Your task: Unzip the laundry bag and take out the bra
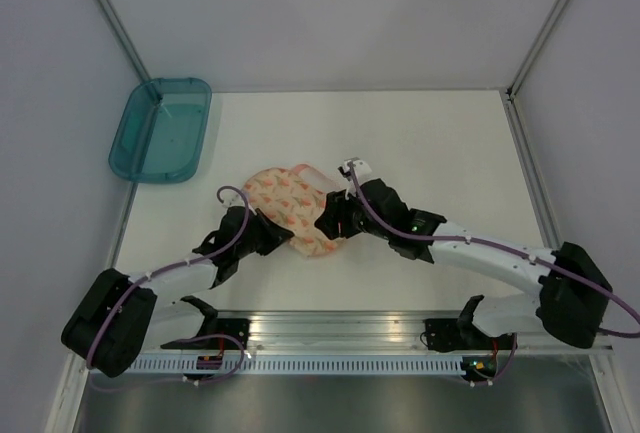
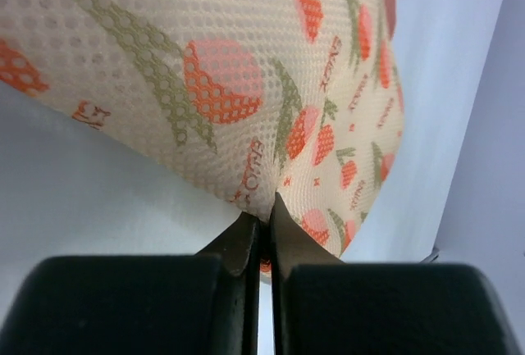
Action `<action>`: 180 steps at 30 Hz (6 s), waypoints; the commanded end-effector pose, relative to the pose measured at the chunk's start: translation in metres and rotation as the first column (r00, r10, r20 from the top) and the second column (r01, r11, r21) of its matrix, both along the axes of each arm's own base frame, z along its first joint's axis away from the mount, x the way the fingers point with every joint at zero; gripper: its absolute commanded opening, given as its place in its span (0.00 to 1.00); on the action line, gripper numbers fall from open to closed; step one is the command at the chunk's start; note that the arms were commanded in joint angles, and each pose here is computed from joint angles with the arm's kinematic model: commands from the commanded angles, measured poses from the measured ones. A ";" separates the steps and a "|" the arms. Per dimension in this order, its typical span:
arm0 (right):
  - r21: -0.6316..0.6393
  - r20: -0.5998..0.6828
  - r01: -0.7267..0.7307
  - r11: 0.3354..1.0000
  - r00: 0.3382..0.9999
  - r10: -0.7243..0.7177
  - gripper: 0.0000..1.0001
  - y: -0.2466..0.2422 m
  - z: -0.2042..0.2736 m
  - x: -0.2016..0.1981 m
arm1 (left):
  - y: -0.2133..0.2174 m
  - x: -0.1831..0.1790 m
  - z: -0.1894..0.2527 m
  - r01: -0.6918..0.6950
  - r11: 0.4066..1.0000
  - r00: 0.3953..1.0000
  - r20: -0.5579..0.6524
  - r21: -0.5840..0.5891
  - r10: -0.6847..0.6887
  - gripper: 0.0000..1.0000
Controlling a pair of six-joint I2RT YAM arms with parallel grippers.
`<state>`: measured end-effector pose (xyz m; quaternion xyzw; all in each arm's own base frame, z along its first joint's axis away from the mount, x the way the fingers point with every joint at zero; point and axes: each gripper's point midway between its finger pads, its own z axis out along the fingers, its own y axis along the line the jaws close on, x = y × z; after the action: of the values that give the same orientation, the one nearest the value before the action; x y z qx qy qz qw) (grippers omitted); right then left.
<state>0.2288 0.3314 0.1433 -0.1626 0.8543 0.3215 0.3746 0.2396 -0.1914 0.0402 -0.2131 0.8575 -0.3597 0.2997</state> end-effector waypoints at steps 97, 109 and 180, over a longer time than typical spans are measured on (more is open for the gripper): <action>-0.303 0.141 0.298 0.905 0.953 -0.267 0.00 -0.060 -0.079 -0.042 | -0.085 0.043 0.025 0.305 0.950 0.946 -0.095 -0.061 -0.310 0.87; -0.104 0.099 0.123 0.987 0.989 -0.113 0.00 0.003 -0.058 -0.047 | -0.065 -0.010 0.029 0.147 0.968 0.969 -0.170 -0.202 -0.182 0.87; 0.097 -0.121 -0.124 0.987 0.983 0.136 0.01 0.024 -0.068 -0.041 | -0.054 0.001 0.032 0.137 0.981 0.972 -0.171 -0.140 -0.160 0.88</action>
<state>0.1924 0.3230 0.0511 -0.1552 0.8843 0.3152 0.3076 0.2322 -0.2395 0.0495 -0.1676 0.8984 -0.3763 0.1523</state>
